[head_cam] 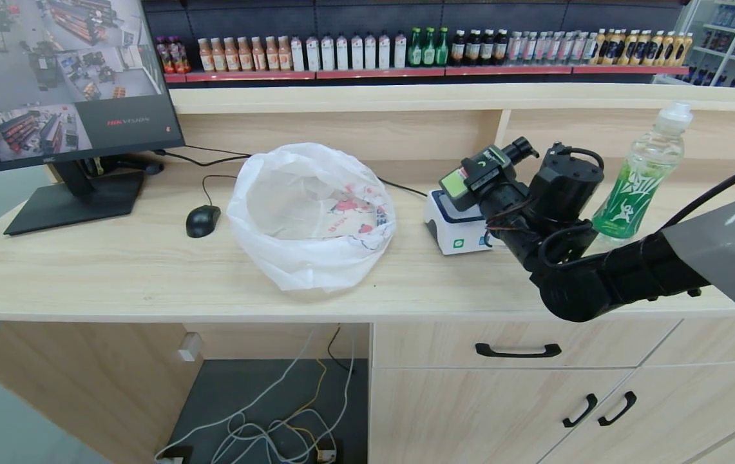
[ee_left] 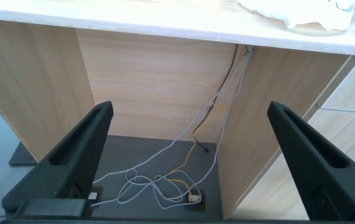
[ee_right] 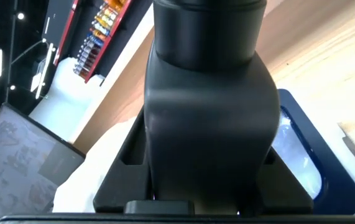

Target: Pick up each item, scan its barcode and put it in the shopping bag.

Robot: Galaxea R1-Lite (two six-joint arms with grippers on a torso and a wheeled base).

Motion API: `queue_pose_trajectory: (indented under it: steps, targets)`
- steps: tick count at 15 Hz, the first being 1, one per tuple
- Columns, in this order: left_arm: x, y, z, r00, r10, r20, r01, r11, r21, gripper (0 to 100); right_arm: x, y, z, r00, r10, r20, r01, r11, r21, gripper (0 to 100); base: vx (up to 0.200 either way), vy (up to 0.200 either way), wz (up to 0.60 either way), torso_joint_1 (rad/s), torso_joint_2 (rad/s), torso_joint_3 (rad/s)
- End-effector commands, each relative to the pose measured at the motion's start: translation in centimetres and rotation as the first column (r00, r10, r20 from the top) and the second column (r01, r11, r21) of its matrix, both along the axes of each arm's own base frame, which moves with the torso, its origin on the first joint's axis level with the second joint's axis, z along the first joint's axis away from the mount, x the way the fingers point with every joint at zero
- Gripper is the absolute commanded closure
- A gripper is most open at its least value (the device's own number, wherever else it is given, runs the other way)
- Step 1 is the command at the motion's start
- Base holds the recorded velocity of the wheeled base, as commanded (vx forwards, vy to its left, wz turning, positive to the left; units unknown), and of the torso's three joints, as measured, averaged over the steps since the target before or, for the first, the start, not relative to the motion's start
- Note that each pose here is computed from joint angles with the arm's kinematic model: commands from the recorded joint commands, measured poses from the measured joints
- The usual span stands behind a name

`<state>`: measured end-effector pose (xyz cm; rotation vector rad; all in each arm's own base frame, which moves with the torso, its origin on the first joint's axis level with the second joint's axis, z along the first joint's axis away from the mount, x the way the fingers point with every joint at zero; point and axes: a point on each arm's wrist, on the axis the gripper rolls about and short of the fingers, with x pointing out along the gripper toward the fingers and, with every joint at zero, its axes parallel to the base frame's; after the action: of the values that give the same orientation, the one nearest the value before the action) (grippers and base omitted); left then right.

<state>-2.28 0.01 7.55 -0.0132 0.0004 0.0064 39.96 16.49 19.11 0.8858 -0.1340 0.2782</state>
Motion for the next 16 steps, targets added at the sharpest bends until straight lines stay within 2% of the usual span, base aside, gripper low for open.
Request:
queue_pose_trajectory:
  steps: [1, 16]
  targets:
    - [0.0, 0.0, 0.0, 1.0, 0.001, 0.0, -0.001, 1.0, -0.001, 0, 0.08, 0.02, -0.23, 1.0, -0.002, -0.005, 0.002, 1.0, 0.0, 100, 0.0, 0.0, 0.0, 0.0, 0.0, 0.0]
    - [0.0, 0.0, 0.0, 1.0, 0.001, 0.0, -0.001, 1.0, -0.001, 0, 0.43, 0.19, -1.08, 1.0, -0.013, -0.025, 0.014, 1.0, 0.021, 100, 0.0, 0.0, 0.0, 0.0, 0.0, 0.0]
